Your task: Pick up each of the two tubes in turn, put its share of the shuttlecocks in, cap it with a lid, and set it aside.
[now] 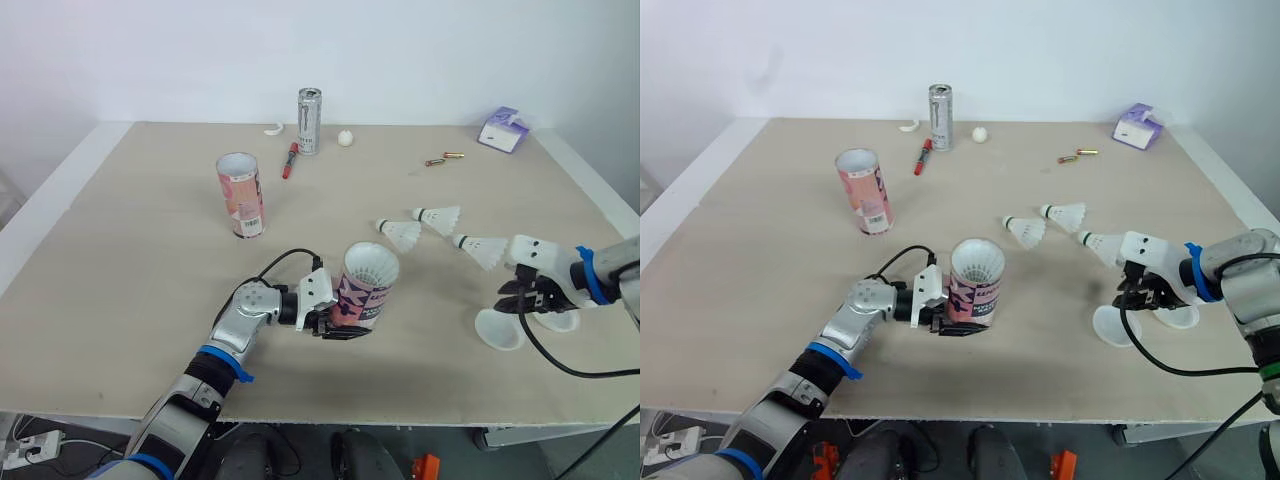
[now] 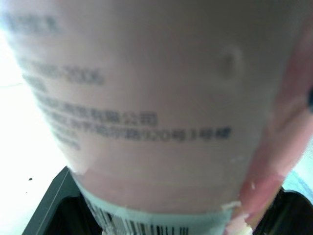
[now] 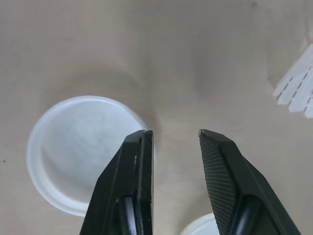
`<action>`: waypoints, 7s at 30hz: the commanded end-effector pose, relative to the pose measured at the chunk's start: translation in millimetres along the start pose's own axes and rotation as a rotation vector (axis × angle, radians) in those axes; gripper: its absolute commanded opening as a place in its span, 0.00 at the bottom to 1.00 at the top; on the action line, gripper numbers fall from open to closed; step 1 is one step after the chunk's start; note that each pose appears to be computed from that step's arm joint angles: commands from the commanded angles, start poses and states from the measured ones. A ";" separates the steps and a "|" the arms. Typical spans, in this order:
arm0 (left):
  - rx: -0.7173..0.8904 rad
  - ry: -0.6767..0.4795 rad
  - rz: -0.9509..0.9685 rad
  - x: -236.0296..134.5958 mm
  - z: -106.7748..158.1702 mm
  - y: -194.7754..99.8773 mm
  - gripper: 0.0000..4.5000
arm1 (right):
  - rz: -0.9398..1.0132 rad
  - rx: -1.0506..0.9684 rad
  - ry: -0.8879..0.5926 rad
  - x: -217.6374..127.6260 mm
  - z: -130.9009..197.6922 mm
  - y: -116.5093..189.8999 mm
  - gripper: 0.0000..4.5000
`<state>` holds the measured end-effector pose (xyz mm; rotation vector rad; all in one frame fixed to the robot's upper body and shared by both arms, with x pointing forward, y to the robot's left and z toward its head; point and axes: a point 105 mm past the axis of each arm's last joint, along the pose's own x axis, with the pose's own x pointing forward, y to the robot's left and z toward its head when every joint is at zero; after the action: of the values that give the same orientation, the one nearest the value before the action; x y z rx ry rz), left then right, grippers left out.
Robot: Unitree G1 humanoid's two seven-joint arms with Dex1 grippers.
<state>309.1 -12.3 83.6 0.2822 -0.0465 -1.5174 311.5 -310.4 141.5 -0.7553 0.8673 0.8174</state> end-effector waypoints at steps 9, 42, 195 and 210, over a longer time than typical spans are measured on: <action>-0.039 0.039 -0.008 -4.4 -13.4 -6.4 0.71 | 0.081 0.022 0.054 3.1 -2.8 3.0 0.37; -0.084 0.059 0.016 10.1 -19.2 1.1 0.71 | 0.020 -0.488 -0.216 -84.9 130.8 34.0 0.02; -0.158 0.087 0.022 9.1 -33.2 -6.4 0.71 | 0.230 -0.387 -0.325 -1.7 186.9 83.1 0.01; -0.145 0.080 0.040 6.3 -30.6 -2.4 0.71 | 0.191 -0.222 -0.725 -89.2 211.5 59.4 0.01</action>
<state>315.4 -23.2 74.2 0.2239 0.0235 -1.4774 305.1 -122.4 268.7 -0.5300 0.3022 1.2980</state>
